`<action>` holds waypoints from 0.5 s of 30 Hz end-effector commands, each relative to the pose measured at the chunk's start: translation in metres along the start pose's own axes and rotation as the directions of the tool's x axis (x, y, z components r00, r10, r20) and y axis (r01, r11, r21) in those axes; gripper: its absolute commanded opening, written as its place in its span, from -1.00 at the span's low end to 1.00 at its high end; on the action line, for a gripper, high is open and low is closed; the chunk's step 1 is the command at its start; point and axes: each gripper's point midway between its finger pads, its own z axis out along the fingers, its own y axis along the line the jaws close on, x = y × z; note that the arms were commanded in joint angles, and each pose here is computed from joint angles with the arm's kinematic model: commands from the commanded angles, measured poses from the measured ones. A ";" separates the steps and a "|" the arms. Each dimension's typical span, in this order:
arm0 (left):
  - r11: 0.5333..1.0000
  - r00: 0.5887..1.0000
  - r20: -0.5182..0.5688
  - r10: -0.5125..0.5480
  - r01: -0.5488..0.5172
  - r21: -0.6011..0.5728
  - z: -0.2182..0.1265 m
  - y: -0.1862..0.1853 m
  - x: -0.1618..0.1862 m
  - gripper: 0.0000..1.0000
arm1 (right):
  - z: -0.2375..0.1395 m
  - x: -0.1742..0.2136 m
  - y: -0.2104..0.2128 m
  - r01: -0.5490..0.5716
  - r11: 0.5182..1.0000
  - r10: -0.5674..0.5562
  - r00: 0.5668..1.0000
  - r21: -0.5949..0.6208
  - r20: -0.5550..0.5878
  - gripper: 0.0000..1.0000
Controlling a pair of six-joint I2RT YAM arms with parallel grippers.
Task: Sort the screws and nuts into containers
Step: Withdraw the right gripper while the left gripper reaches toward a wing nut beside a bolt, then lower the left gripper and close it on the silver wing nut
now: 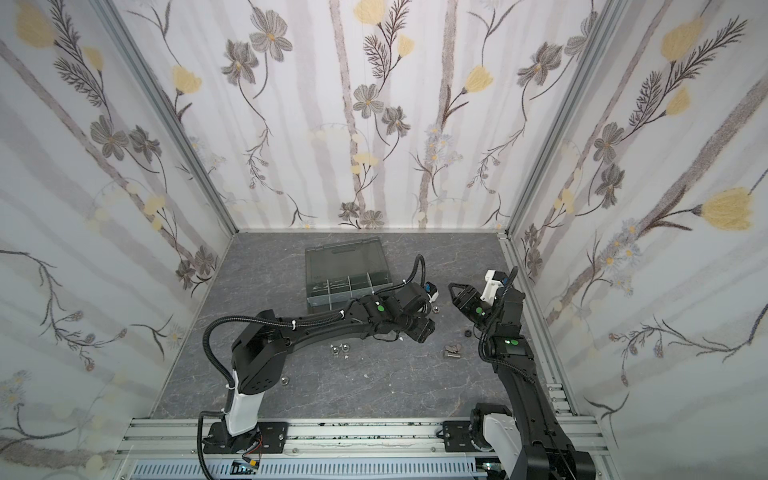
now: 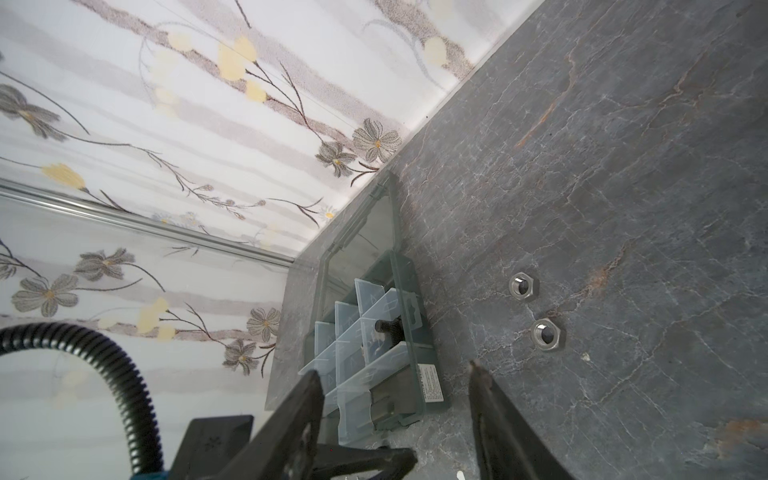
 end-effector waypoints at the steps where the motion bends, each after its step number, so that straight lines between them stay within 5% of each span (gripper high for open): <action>1: 0.998 0.999 0.024 0.047 -0.048 0.051 0.011 -0.018 -0.008 0.38 | -0.006 -0.013 0.017 -0.041 0.995 0.044 0.999 -0.089 0.029 0.20; 15: 0.990 0.995 0.015 0.095 -0.096 0.103 0.060 -0.039 0.003 0.21 | -0.014 -0.063 0.029 -0.124 0.981 0.140 0.985 -0.152 0.101 0.27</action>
